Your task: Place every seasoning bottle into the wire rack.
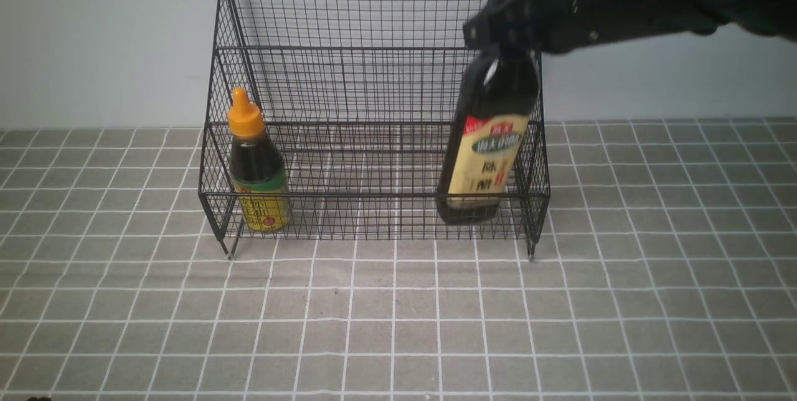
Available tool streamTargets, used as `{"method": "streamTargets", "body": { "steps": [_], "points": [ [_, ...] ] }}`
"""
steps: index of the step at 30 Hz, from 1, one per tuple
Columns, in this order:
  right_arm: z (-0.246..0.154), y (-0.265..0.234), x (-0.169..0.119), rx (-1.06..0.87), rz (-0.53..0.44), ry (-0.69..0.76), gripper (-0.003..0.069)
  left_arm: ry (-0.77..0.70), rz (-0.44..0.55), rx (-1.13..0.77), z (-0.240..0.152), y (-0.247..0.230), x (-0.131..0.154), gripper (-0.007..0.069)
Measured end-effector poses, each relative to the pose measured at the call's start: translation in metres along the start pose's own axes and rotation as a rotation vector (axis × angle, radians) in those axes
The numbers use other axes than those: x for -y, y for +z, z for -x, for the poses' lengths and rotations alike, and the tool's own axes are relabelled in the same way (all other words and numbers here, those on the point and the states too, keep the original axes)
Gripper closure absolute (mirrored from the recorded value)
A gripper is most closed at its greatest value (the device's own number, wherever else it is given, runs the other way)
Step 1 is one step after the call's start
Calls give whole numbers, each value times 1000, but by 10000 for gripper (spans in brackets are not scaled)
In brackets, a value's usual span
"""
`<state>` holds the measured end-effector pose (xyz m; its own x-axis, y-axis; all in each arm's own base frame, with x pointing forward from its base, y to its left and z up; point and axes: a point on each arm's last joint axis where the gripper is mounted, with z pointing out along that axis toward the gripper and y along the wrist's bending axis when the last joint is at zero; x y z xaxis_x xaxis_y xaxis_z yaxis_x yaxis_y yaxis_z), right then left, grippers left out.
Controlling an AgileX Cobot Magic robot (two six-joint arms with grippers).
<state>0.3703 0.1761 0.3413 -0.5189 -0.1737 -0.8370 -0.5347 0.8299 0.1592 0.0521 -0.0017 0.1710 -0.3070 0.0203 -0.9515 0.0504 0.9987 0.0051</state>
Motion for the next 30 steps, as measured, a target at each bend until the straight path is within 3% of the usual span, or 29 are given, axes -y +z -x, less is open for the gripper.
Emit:
{"method": "streamTargets", "body": {
  "steps": [8, 16, 19, 24, 30],
  "points": [
    [-4, 5, 1, -28, -2, 0, 339, 0, 0, 0, 0, 0, 0, 632],
    [2, 0, -3, 15, 34, 114, 105, 0, 0, 0, 0, 0, 0, 632],
    [10, -11, -7, 62, 47, 139, 74, 0, 0, 0, 0, 0, 0, 632],
    [22, -35, -12, 125, 49, 123, 88, 0, 0, 0, 0, 0, 0, 632],
    [36, -92, -25, 168, 39, 27, 241, 0, 0, 0, 0, 0, 0, 632]
  ]
}}
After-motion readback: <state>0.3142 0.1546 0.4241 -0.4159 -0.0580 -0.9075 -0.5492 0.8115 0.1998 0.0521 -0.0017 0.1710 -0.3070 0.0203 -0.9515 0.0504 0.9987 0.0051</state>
